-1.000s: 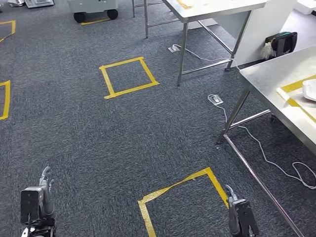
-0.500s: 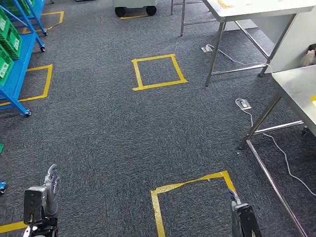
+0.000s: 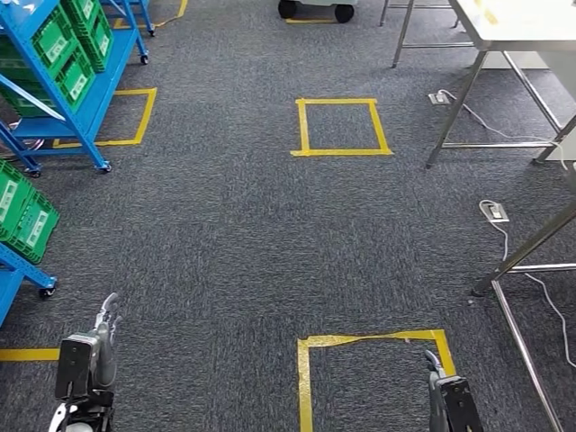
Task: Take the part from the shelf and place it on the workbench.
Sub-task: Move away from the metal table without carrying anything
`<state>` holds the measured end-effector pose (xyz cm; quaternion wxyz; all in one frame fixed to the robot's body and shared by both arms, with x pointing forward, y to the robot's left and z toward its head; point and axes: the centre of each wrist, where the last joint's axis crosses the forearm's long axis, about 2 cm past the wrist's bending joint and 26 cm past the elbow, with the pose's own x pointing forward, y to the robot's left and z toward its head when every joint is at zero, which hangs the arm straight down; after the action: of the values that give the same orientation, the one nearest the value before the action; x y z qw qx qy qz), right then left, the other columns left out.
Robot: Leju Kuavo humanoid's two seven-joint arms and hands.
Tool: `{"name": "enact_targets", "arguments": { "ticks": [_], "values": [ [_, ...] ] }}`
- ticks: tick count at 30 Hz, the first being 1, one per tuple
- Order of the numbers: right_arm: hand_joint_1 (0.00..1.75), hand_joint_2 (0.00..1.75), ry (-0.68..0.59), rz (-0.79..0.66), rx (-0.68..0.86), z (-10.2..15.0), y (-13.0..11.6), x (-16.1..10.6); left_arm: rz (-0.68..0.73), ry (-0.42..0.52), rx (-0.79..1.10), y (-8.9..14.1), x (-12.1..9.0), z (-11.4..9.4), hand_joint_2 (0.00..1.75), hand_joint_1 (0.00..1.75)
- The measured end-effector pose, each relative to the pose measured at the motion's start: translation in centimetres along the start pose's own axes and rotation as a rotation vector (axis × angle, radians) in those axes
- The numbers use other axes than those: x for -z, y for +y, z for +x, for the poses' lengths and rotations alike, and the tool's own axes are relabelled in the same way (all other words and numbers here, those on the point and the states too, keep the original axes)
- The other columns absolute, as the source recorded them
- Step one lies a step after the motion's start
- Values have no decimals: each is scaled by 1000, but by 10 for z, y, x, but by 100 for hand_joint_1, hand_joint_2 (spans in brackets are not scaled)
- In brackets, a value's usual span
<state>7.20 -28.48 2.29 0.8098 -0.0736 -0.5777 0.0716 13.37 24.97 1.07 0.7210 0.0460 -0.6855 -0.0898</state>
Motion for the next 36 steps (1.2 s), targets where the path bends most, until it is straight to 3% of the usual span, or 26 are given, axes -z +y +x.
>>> {"name": "enact_targets", "arguments": {
  "ticks": [16, 26, 36],
  "values": [
    [0, 0, -3, 17, -11, 0, -2, -2, -9, -11, 25, -3, -1, 0, 0, 0],
    [0, 0, -12, 23, -7, 3, -2, 2, -26, -83, 159, -5, 4, 4, 0, 0],
    [0, 0, -15, 28, -7, 4, -2, 4, -43, -97, 188, -5, 6, 5, 0, 0]
  ]
}}
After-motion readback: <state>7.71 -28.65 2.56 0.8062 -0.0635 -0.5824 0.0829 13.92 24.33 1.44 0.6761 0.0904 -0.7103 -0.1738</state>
